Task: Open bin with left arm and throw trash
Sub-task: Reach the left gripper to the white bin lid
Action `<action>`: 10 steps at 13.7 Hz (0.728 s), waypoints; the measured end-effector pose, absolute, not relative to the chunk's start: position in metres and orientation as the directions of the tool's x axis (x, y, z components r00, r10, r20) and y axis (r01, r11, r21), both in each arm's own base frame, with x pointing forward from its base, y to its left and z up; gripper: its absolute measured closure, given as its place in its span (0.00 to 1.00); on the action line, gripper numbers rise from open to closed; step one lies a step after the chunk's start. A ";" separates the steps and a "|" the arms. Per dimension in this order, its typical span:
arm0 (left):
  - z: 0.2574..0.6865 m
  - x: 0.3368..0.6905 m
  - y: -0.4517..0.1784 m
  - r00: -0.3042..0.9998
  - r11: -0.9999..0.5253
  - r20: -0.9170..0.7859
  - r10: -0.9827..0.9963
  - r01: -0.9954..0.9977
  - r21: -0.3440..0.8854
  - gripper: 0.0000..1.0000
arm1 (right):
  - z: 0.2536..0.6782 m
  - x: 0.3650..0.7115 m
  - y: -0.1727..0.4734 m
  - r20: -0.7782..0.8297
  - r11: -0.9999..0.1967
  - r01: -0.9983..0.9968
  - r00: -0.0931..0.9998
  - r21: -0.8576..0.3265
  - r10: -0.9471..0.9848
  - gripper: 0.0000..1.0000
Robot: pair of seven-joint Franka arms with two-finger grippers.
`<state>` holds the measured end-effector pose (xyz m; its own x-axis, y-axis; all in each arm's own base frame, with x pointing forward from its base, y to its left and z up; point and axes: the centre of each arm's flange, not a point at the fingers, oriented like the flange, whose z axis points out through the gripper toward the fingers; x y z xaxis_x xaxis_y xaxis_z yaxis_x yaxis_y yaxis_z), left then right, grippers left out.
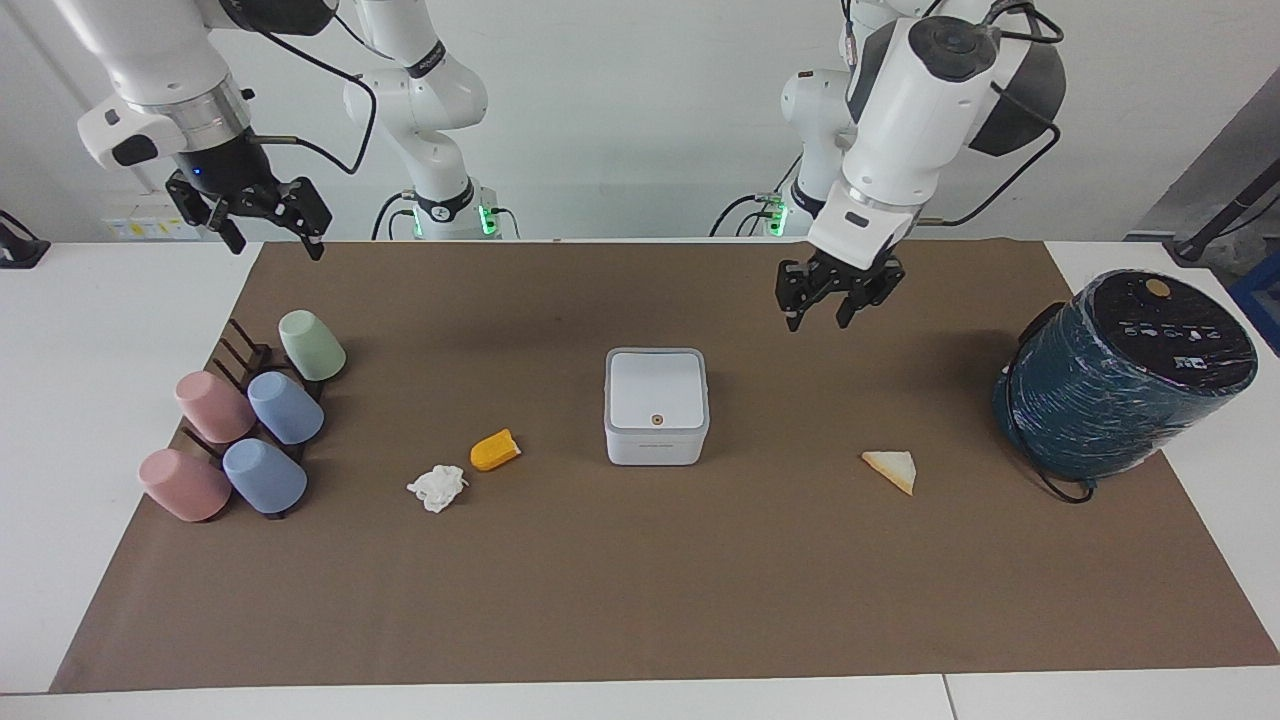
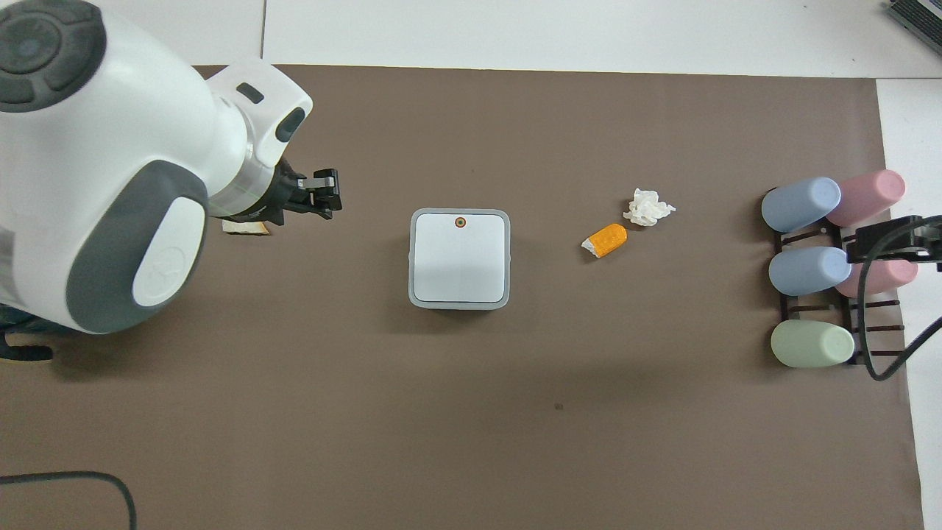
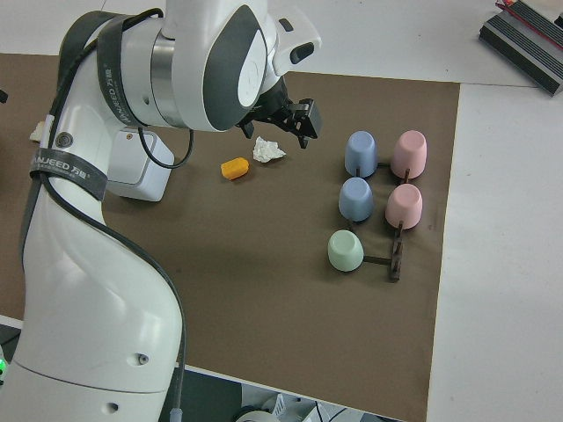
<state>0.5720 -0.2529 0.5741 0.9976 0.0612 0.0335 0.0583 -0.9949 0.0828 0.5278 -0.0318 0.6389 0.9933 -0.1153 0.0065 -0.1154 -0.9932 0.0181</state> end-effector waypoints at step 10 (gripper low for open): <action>0.540 0.582 -0.316 0.981 -0.975 0.113 0.161 0.140 0.173 0.99 | 0.604 0.539 -0.029 0.041 -0.994 -0.107 0.993 0.016 -0.107 0.00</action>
<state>0.5825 -0.3162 0.5398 0.9805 0.1607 0.1128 0.1399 -0.9750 0.1726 0.5391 -0.0287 0.6040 0.9934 -0.1066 0.0413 -0.1073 -0.9941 0.0160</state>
